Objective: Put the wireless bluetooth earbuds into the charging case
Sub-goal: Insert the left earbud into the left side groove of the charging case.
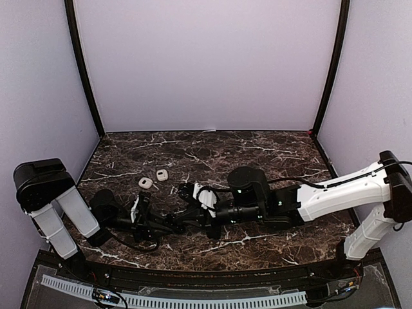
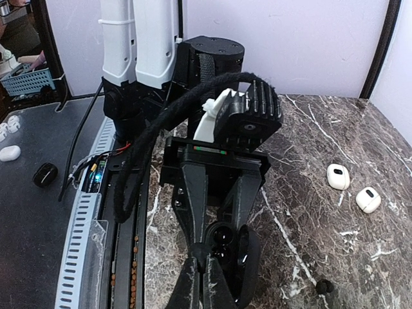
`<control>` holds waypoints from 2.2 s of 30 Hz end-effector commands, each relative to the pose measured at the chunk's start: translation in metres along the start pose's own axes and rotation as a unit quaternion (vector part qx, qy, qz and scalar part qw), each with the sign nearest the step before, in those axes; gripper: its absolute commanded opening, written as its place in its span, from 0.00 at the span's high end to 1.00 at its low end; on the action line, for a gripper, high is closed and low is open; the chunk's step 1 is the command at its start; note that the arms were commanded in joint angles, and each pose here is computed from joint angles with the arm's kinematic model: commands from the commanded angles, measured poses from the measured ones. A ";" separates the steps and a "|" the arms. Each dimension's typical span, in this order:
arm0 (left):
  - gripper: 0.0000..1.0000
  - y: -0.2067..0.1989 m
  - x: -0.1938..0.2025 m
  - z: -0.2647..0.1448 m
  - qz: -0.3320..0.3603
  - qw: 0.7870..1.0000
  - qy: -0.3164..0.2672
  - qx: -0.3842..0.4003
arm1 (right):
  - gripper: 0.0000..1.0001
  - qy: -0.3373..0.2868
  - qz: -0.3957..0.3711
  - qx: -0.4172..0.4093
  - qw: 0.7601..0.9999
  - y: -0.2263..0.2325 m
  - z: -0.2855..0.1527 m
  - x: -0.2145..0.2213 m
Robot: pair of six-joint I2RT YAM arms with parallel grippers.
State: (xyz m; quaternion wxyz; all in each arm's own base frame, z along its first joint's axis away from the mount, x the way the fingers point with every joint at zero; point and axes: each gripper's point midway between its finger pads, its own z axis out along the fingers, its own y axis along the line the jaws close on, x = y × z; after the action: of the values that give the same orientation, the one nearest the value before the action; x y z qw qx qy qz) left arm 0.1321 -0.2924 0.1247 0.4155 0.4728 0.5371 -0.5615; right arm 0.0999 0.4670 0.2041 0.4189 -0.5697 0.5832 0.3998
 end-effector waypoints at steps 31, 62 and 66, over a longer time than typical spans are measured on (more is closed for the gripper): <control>0.88 -0.017 -0.037 -0.002 0.093 0.993 -0.061 0.026 | 0.96 0.033 -0.034 0.064 0.997 -0.013 0.039 0.010; 0.88 -0.015 -0.037 -0.002 0.089 0.994 -0.062 0.020 | 0.77 -0.024 -0.023 0.112 0.993 -0.025 0.003 -0.018; 0.87 0.011 -0.043 -0.008 0.040 0.995 -0.074 -0.051 | 0.77 -0.013 0.003 0.150 0.989 -0.047 -0.012 -0.009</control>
State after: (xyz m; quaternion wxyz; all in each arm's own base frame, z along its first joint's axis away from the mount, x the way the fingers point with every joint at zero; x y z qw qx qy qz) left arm 0.1355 -0.2930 0.1238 0.4140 0.4605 0.5488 -0.5616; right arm 0.1243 0.4706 0.1953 0.4727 -0.5443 0.6158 0.3179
